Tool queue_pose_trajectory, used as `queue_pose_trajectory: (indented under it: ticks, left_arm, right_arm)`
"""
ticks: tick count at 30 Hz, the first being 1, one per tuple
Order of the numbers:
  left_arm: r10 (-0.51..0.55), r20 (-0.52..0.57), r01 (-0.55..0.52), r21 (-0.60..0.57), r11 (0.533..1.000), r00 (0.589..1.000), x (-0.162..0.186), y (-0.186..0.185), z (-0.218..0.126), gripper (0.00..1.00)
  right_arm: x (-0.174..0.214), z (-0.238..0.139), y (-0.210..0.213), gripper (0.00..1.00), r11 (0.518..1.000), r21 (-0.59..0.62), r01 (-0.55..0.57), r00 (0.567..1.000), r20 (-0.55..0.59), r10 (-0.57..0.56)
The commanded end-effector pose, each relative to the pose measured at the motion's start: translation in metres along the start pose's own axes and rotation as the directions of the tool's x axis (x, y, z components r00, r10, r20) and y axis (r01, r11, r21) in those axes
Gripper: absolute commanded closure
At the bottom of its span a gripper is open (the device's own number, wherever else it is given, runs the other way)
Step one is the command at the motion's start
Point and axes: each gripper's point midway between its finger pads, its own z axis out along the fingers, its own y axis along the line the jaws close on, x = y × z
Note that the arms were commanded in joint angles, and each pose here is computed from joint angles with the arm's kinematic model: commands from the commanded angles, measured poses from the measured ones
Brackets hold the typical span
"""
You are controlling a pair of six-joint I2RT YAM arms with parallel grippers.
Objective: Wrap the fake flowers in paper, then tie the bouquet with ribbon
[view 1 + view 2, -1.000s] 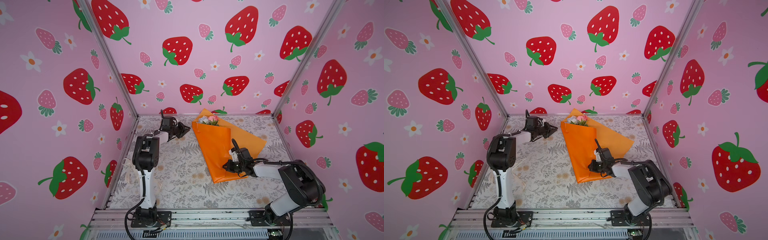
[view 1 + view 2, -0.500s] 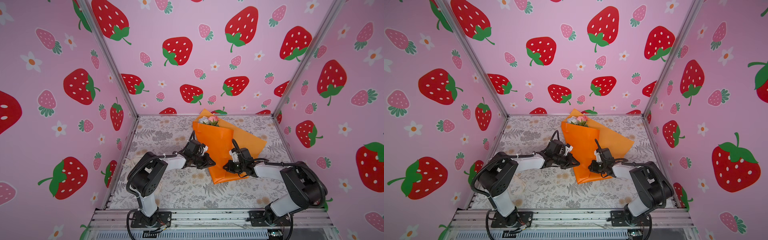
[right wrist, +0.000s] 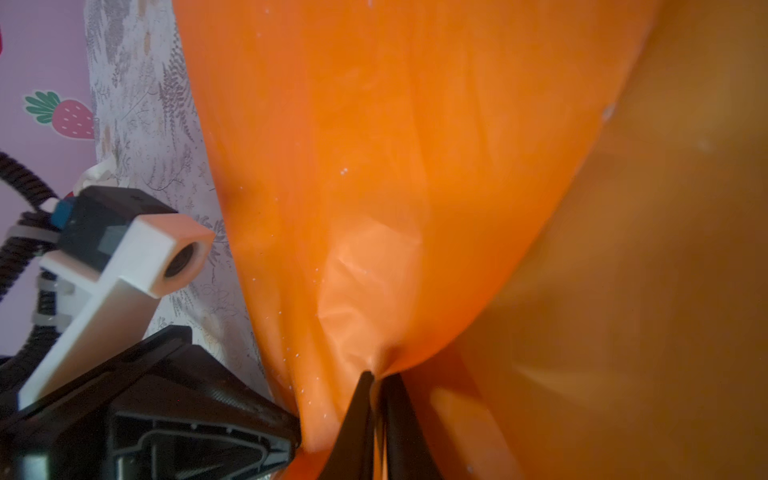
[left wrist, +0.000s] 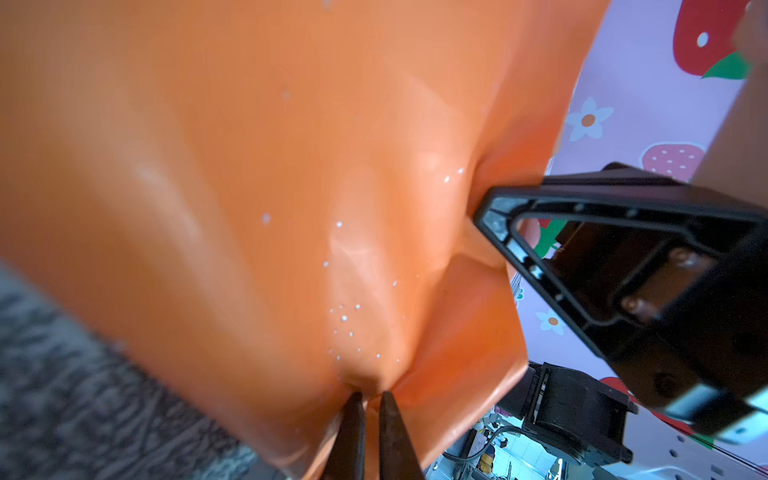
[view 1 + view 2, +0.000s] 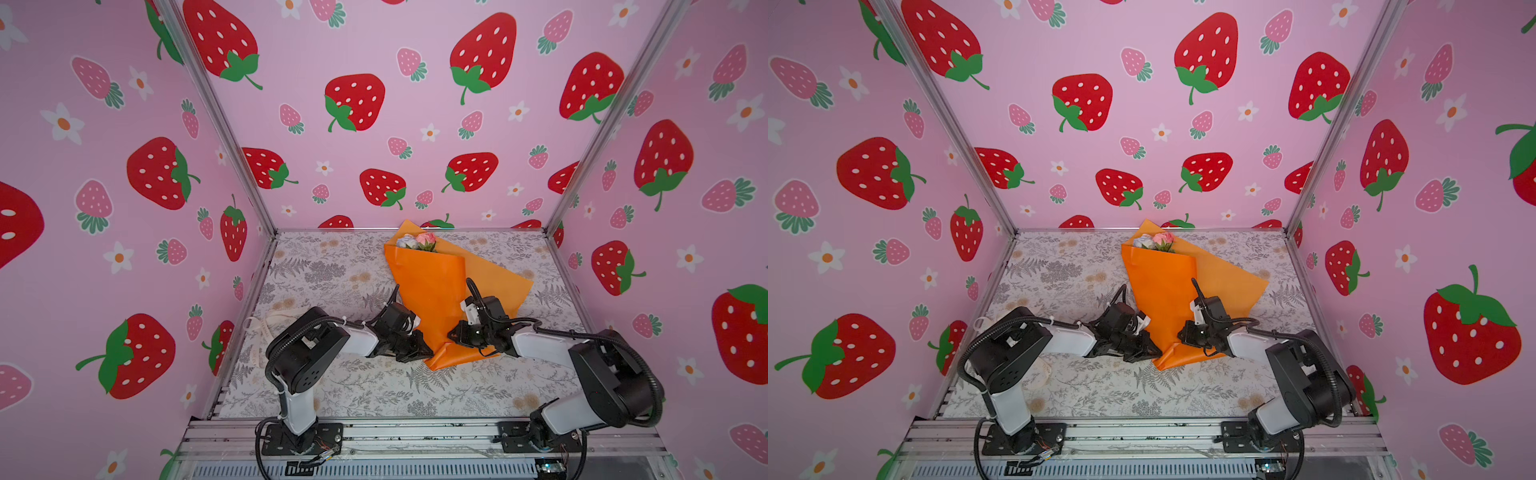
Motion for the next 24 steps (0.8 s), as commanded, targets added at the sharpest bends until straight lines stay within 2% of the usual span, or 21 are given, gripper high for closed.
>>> queue_pose_trajectory:
  ticks: [1,4,8,10,12,16,19,21,24]
  left_arm:
    - [-0.008,0.012,0.008,-0.01,1.0,1.0,-0.001,0.004,0.004,0.87]
    - [0.001,0.013,-0.001,-0.014,1.0,1.0,-0.001,0.003,0.002,0.87]
    - [0.009,0.011,-0.009,-0.006,1.0,1.0,-0.001,-0.001,0.001,0.87]
    - [0.016,0.014,-0.016,-0.001,1.0,1.0,-0.001,-0.003,0.0,0.86]
    - [0.024,0.014,-0.024,0.003,1.0,1.0,-0.001,-0.006,-0.001,0.86]
    - [0.031,0.013,-0.031,0.012,0.999,0.999,-0.003,-0.01,-0.001,0.86]
    - [0.037,0.007,-0.037,0.023,0.999,0.999,-0.003,-0.015,0.0,0.85]
    - [0.041,0.008,-0.041,0.027,0.999,0.999,-0.002,-0.017,-0.001,0.85]
    - [0.047,0.003,-0.047,0.037,0.998,0.999,-0.002,-0.02,-0.002,0.84]
  right_arm:
    - [-0.014,-0.022,0.014,0.81,1.0,-0.003,0.002,0.998,0.056,-0.002]
    - [-0.019,-0.043,0.023,0.69,1.0,-0.009,0.001,0.994,0.109,0.0]
    - [-0.009,-0.059,0.051,0.66,0.991,-0.134,0.022,0.992,0.124,-0.005]
    - [0.003,-0.056,0.063,0.69,0.984,-0.177,0.032,0.996,0.086,-0.017]
    - [0.014,-0.051,0.068,0.72,0.987,-0.157,0.033,0.999,0.039,-0.028]
    - [0.023,-0.042,0.073,0.84,0.989,-0.144,0.041,0.999,0.038,-0.036]
    - [0.022,-0.041,0.074,0.84,0.993,-0.112,0.037,0.998,0.059,-0.031]
    - [0.021,-0.041,0.086,0.86,0.985,-0.165,0.045,0.995,0.091,-0.03]
    - [0.031,-0.026,0.08,0.87,0.988,-0.15,0.029,0.999,0.019,-0.026]
